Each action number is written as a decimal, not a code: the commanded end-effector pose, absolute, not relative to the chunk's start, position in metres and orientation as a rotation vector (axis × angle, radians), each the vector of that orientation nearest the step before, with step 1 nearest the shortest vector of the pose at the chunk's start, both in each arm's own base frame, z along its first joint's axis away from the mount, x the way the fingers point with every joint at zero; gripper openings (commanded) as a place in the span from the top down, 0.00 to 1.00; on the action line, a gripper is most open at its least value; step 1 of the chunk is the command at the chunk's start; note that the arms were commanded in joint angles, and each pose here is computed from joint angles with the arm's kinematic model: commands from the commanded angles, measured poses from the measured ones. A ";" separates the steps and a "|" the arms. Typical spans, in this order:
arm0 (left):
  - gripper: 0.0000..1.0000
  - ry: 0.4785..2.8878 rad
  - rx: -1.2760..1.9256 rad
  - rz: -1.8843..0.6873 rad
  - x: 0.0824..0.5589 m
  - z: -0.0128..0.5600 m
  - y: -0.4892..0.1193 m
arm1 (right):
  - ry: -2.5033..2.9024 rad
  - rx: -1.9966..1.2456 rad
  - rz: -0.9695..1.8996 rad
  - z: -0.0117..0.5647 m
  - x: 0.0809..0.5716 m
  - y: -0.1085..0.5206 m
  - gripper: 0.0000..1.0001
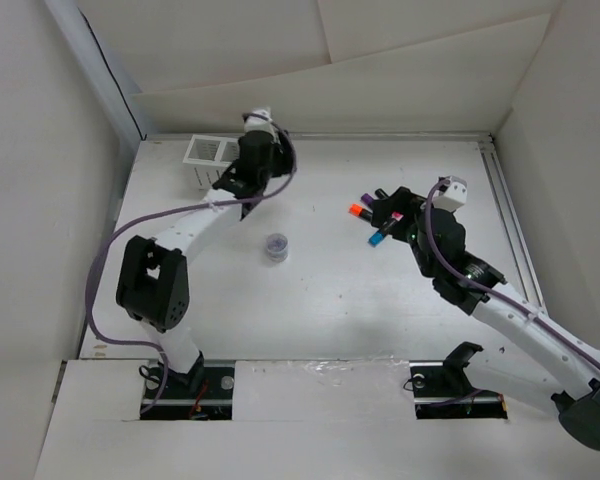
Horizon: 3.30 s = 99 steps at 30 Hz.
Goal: Sort the stationery into containers
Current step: Place the stationery into the container, then grab a piece of stationery with the left arm
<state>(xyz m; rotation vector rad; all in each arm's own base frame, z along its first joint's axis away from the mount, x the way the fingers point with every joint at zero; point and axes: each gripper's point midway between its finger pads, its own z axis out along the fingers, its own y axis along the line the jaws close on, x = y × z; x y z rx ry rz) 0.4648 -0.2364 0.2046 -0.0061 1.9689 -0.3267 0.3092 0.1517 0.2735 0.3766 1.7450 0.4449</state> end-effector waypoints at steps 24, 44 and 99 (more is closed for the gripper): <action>0.66 1.803 -0.499 -0.061 0.589 0.295 -0.024 | 1.784 0.270 0.493 0.267 0.313 0.176 0.03; 0.66 1.870 -0.513 0.104 0.581 0.255 0.000 | 1.782 0.251 0.508 0.270 0.314 0.181 0.03; 0.23 2.136 0.014 -0.406 0.318 0.106 -0.221 | 1.764 0.265 0.480 0.272 0.315 0.177 0.01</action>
